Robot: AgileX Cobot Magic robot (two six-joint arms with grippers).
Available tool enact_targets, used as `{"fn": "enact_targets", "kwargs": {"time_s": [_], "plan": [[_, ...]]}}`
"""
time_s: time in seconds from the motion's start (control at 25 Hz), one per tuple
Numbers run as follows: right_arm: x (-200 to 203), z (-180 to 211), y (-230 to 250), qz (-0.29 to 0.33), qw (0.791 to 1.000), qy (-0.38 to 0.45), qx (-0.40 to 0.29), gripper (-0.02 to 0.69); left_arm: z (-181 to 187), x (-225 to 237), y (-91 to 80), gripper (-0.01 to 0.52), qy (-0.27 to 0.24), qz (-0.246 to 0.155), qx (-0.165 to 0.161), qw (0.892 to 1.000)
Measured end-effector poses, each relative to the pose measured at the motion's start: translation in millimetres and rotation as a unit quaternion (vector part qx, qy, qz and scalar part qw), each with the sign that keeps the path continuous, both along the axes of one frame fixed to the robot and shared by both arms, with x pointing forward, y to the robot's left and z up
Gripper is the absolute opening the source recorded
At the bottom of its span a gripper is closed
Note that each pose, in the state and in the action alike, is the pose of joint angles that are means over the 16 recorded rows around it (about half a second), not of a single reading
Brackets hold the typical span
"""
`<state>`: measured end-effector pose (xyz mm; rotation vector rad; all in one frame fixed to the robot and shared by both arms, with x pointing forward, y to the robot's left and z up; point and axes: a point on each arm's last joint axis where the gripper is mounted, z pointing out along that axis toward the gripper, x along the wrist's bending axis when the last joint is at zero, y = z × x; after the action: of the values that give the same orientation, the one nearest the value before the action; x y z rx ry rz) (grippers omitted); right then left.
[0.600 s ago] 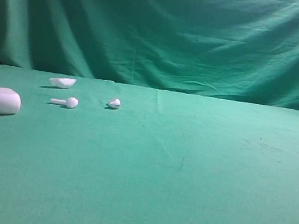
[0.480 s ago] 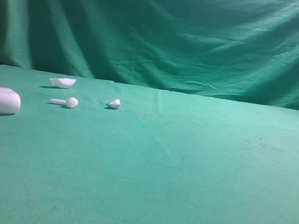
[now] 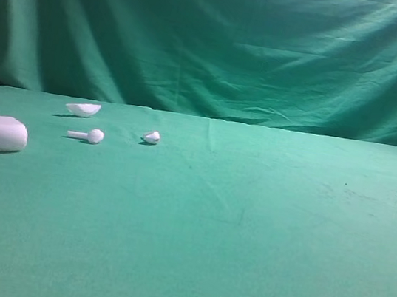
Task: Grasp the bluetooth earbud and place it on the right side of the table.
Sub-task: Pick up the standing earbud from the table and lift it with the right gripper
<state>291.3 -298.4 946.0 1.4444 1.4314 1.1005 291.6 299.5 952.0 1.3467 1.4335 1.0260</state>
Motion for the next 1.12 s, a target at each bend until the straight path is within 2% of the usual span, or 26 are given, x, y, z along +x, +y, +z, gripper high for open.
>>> {"fn": "enact_targets", "kwargs": {"time_s": [0.24,0.56,0.76,0.92,1.12], "plan": [[1,4,2,0.002,1.0,-0.021,0.024,0.0,0,0,0.0,0.0,0.0,0.0,0.0,1.0],[4,24,5,0.009,0.989,-0.117,0.089,0.0,0,0,0.0,0.0,0.0,0.0,0.0,1.0],[5,47,5,0.012,0.982,-0.159,0.102,0.0,0,0,0.0,0.0,0.0,0.0,0.0,1.0],[13,65,5,0.014,0.986,-0.145,0.079,0.0,0,0,0.0,0.0,0.0,0.0,0.0,1.0],[34,85,7,0.018,0.996,-0.078,0.043,0.0,0,0,0.0,0.0,0.0,0.0,0.0,1.0]]}}
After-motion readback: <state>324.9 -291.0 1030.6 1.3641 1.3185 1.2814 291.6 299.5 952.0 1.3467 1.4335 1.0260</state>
